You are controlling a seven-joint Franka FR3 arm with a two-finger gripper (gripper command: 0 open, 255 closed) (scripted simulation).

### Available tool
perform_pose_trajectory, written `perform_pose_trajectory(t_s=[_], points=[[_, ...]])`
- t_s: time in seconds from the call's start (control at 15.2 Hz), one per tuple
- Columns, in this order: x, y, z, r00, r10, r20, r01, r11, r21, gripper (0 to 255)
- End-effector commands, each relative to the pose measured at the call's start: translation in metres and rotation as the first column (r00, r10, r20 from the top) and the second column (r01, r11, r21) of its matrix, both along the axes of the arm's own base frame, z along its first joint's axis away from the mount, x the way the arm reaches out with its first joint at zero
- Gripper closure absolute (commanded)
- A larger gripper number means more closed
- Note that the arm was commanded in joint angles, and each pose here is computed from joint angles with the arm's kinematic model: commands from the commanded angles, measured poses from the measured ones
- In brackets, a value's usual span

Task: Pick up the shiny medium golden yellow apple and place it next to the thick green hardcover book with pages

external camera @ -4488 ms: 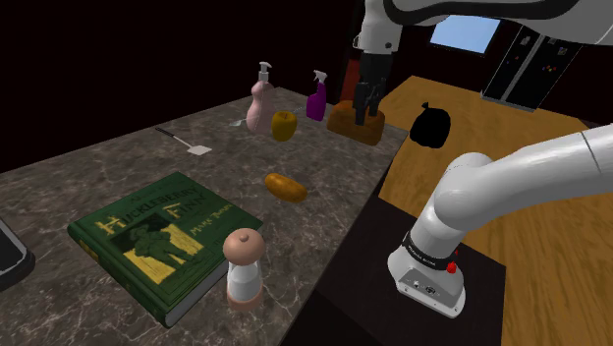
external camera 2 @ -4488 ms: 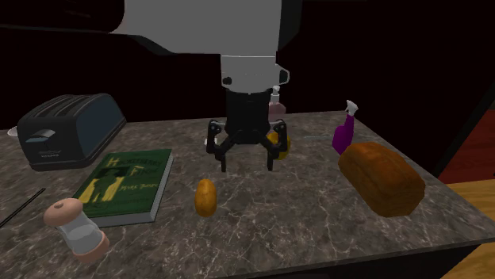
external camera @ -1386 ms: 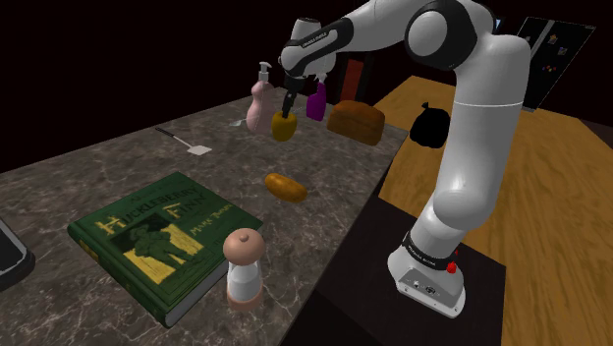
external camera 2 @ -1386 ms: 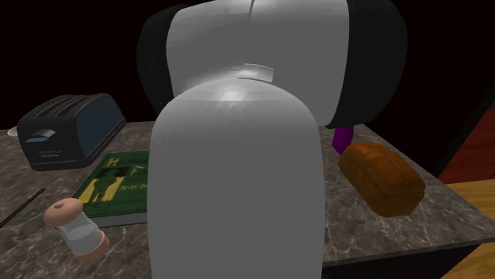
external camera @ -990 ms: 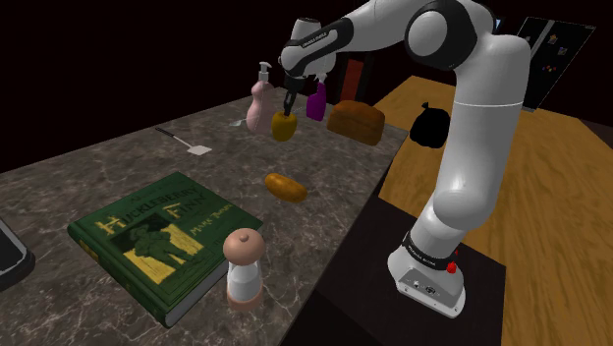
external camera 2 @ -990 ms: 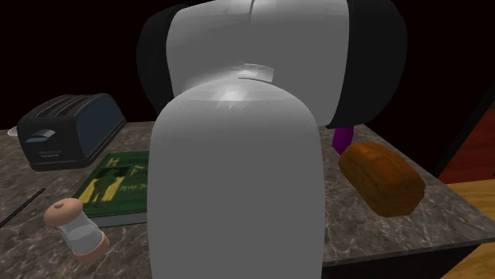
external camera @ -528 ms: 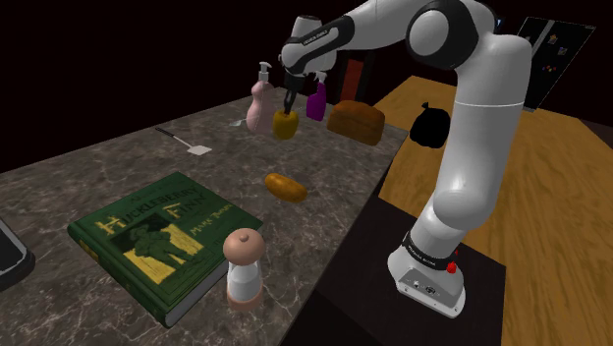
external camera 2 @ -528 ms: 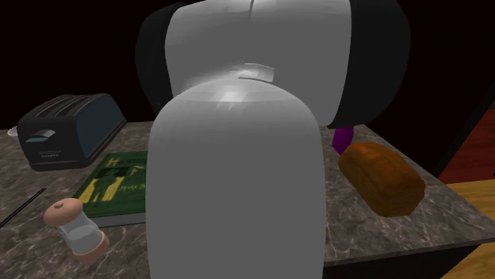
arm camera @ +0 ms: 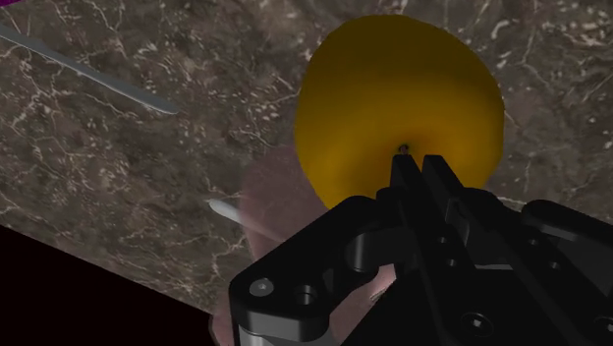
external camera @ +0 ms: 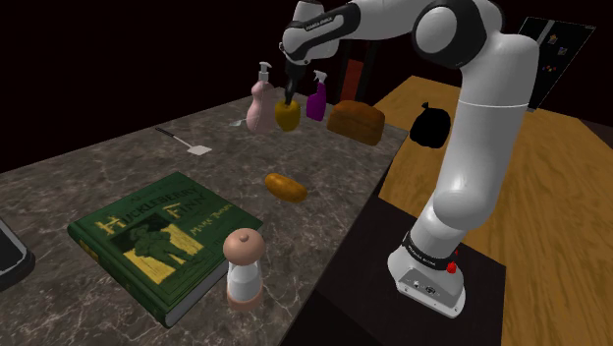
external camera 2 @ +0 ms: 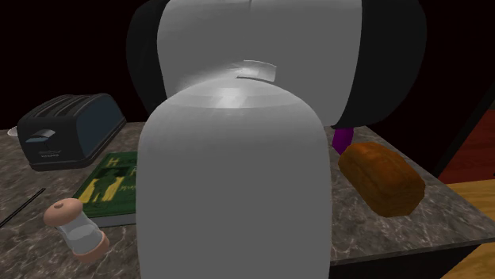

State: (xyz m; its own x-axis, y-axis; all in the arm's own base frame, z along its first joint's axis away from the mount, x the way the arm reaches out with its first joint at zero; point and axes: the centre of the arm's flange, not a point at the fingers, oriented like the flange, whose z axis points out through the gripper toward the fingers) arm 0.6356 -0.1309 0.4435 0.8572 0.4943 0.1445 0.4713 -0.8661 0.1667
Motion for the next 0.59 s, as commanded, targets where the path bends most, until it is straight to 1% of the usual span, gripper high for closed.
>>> perform_pose_trajectory(t_s=[0.0, 0.53], points=[[0.0, 0.0, 0.011, 1.0, 0.0, 0.0, 0.0, 1.0, 0.0, 255], [0.0, 0.0, 0.054, 1.0, 0.0, 0.0, 0.0, 1.0, 0.0, 255]])
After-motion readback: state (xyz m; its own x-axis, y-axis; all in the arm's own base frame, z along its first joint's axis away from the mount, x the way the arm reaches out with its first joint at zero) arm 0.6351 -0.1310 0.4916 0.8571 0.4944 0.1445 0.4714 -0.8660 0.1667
